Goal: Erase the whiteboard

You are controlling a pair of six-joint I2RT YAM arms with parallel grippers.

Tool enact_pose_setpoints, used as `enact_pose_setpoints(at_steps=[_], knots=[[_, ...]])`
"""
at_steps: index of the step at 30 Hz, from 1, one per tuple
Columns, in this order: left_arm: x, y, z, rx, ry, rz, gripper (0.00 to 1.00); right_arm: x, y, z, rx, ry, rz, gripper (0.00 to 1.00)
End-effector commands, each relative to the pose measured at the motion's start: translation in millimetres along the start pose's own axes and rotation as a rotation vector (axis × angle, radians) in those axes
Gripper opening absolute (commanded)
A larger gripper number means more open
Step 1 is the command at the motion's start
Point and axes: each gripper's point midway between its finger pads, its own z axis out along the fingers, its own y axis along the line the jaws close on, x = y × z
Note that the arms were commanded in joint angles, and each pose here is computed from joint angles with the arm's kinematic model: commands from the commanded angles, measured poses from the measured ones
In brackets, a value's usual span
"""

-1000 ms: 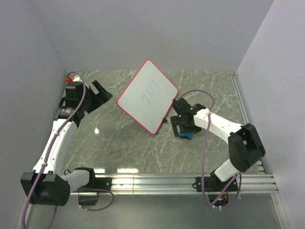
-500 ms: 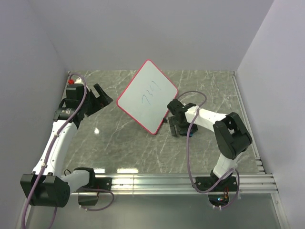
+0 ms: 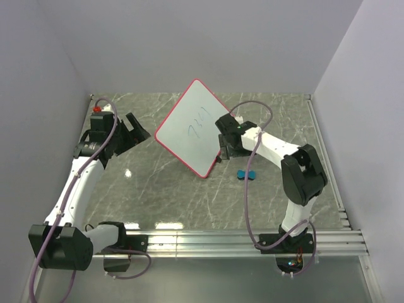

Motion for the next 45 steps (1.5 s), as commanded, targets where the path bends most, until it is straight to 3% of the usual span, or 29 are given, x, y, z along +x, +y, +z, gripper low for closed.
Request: enact_pose_setpoints(at_steps=[1, 13, 21, 27, 33, 39, 45], knots=[[-17.3, -14.2, -2.0, 0.036, -0.034, 0.038, 0.99, 1.9, -13.6, 5.7, 0.089, 0.050, 0.003, 0.98], [-1.9, -11.6, 3.6, 0.051, -0.009, 0.011, 0.98, 70.1, -23.1, 0.6, 0.052, 0.213, 0.151, 0.98], [2.3, -7.8, 2.4, 0.039, -0.012, 0.008, 0.98, 106.2, -31.3, -7.7, 0.000, 0.244, 0.221, 1.00], [6.1, -7.2, 1.4, 0.037, 0.000, 0.019, 0.98, 100.3, -22.9, 13.5, -0.019, 0.258, 0.235, 0.99], [1.4, -9.8, -3.2, 0.033, -0.003, 0.041, 0.98, 79.0, -15.3, 36.7, -0.156, 0.268, 0.422, 0.99], [0.7, -7.2, -7.0, 0.015, -0.001, 0.057, 0.98, 59.0, -9.6, 39.4, -0.210, 0.252, 0.546, 0.98], [3.4, -2.3, -9.9, -0.003, 0.002, 0.071, 0.98, 77.2, 12.4, 24.6, -0.259, 0.329, 0.565, 0.96]])
